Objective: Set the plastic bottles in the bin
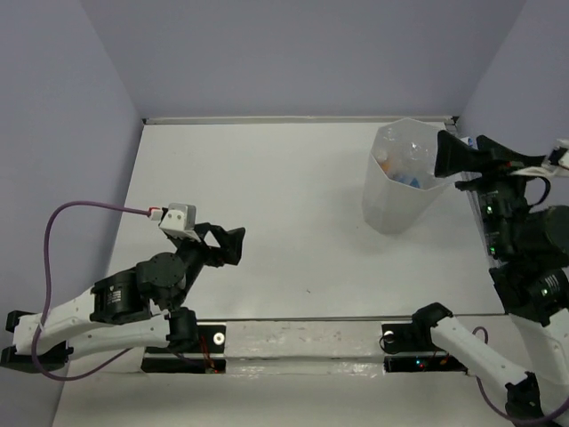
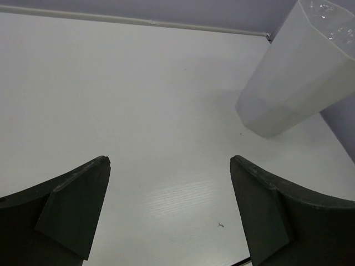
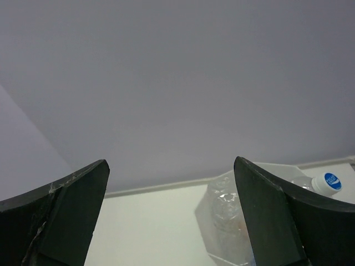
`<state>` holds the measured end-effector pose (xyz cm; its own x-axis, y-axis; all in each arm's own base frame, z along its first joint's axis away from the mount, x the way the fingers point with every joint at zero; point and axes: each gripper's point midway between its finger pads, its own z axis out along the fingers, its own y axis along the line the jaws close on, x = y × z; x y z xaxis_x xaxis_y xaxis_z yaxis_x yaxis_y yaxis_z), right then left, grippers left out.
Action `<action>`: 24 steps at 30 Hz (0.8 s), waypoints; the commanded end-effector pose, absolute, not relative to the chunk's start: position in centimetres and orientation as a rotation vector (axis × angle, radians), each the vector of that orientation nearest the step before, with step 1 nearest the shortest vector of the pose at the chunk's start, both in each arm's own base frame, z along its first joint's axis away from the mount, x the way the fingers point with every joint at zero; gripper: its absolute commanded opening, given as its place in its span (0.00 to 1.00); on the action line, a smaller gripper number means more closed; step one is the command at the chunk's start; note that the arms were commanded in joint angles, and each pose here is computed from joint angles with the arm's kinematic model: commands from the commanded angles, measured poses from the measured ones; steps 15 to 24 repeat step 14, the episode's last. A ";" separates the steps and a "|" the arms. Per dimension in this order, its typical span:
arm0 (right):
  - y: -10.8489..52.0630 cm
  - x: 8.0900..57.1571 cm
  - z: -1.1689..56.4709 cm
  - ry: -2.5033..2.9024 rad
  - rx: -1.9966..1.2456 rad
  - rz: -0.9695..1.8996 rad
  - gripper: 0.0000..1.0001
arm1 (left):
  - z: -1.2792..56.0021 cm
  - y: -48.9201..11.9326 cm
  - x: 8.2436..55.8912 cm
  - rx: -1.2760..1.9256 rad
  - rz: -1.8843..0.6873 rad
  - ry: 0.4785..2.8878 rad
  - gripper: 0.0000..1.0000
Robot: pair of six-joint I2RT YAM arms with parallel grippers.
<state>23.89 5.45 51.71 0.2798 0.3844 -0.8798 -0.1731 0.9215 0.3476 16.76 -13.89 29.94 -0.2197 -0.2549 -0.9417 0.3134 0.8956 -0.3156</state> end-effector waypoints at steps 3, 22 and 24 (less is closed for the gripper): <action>5.2 18.5 51.9 1.128 0.193 0.563 1.00 | 32.0 -13.3 17.0 -0.036 -0.581 1.646 0.99; 1.5 11.7 55.3 0.939 0.188 0.547 1.00 | 40.5 -13.1 16.0 -0.020 -0.787 1.424 0.99; 1.5 11.7 55.3 0.939 0.188 0.547 1.00 | 40.5 -13.1 16.0 -0.020 -0.787 1.424 0.99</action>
